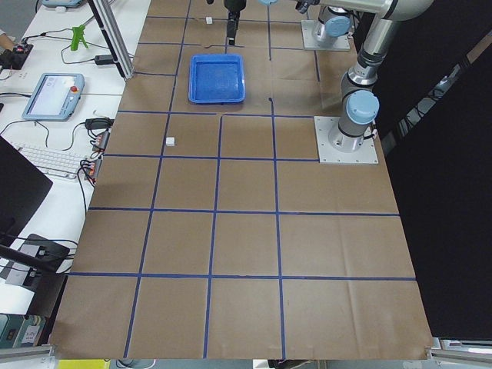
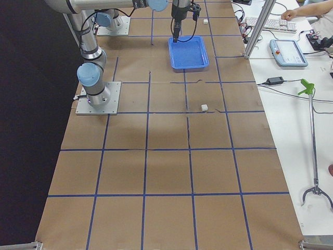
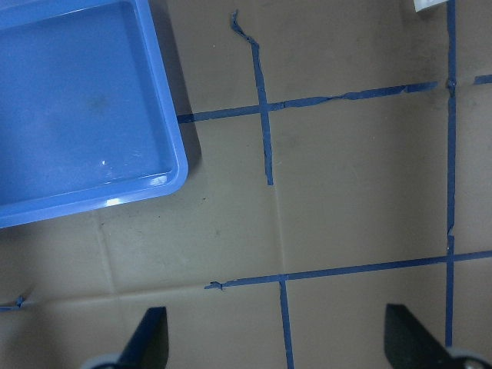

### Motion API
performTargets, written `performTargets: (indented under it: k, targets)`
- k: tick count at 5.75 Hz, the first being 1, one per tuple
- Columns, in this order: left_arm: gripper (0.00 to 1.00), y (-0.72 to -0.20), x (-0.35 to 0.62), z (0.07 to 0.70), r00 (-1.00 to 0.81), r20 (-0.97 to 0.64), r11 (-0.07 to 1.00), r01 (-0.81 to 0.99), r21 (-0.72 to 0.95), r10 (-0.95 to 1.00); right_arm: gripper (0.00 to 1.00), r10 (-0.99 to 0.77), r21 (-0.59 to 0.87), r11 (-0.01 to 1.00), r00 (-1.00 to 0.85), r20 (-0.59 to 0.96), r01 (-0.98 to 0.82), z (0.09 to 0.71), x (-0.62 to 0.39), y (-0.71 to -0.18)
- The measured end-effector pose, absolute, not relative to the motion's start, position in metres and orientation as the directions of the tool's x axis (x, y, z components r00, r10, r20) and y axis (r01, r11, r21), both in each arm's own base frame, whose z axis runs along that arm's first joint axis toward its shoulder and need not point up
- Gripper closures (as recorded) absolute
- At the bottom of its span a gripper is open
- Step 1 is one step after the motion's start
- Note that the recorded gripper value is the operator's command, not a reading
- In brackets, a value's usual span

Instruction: Assemble white blocks and place on blue tray

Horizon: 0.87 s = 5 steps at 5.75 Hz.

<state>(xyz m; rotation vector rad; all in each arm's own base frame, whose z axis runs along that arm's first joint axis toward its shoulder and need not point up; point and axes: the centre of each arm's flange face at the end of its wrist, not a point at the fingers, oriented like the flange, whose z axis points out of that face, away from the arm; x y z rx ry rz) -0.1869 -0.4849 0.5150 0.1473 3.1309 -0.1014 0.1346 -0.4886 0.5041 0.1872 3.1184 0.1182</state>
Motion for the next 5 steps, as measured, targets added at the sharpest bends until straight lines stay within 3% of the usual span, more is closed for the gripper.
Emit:
performTargets:
  k: [2,4,5]
  targets:
    - [0.01,-0.488,-0.176,0.520,-0.997,-0.007,0.994,0.079,-0.077,0.079,0.00,0.032,0.077,0.997,-0.999,-0.019,0.030,0.503,0.134,-0.490]
    - [0.01,-0.502,-0.139,0.526,-1.000,-0.001,0.996,0.014,-0.089,0.014,0.00,-0.308,0.073,0.948,-0.950,-0.048,-0.311,0.496,0.125,-0.497]
    - [0.01,-0.514,-0.110,0.519,-0.999,-0.003,0.996,-0.040,-0.075,-0.040,0.00,-0.485,0.067,0.869,-0.871,-0.075,-0.490,0.490,0.105,-0.506]
